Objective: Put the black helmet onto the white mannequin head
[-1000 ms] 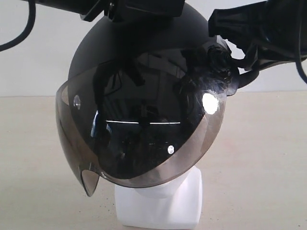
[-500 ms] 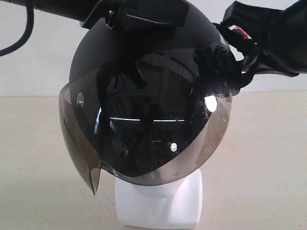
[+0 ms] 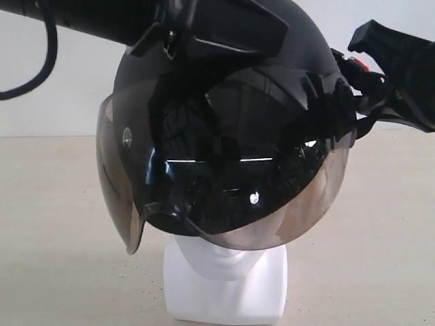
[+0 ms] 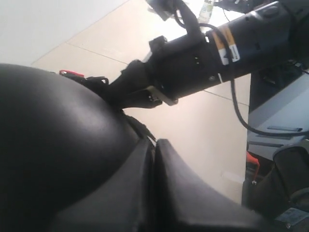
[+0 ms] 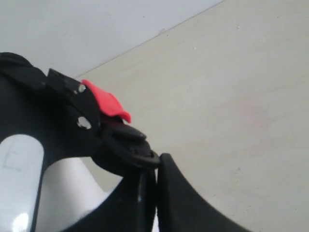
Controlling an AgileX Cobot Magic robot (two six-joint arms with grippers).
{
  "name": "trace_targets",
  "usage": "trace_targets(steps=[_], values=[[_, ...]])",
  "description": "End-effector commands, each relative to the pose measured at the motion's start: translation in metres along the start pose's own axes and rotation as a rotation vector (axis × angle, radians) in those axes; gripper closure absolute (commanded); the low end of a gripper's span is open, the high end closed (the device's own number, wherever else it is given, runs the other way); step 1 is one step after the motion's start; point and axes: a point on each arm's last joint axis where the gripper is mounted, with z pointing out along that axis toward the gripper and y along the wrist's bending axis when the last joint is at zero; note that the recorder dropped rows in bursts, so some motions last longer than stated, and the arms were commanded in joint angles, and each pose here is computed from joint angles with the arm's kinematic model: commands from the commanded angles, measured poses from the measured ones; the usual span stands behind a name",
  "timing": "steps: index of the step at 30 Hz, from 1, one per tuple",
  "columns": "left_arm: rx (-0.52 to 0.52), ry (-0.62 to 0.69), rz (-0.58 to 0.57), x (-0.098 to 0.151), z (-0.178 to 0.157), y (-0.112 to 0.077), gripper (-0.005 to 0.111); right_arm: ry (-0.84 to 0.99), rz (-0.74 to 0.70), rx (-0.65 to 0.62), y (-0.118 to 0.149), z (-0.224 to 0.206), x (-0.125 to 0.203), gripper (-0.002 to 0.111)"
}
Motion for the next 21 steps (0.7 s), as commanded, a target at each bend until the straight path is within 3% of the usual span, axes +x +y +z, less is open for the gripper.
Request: trace_targets(steps=[1, 10, 16, 21], values=[[-0.022, 0.062, 0.041, 0.011, 0.014, -0.001, 0.102, -0.061, -0.128, 0.203, -0.039, 0.003, -0.010, 0.108], [-0.011, 0.070, -0.003, 0.012, 0.016, -0.005, 0.102, -0.065, -0.165, 0.158, -0.036, 0.006, -0.009, 0.108], [0.038, 0.070, -0.004, 0.011, 0.023, -0.024, 0.102, -0.092, -0.183, 0.134, -0.034, 0.011, -0.012, 0.108], [0.012, 0.067, -0.014, 0.010, 0.028, -0.029, 0.102, -0.101, -0.189, 0.120, -0.033, 0.019, -0.013, 0.108]])
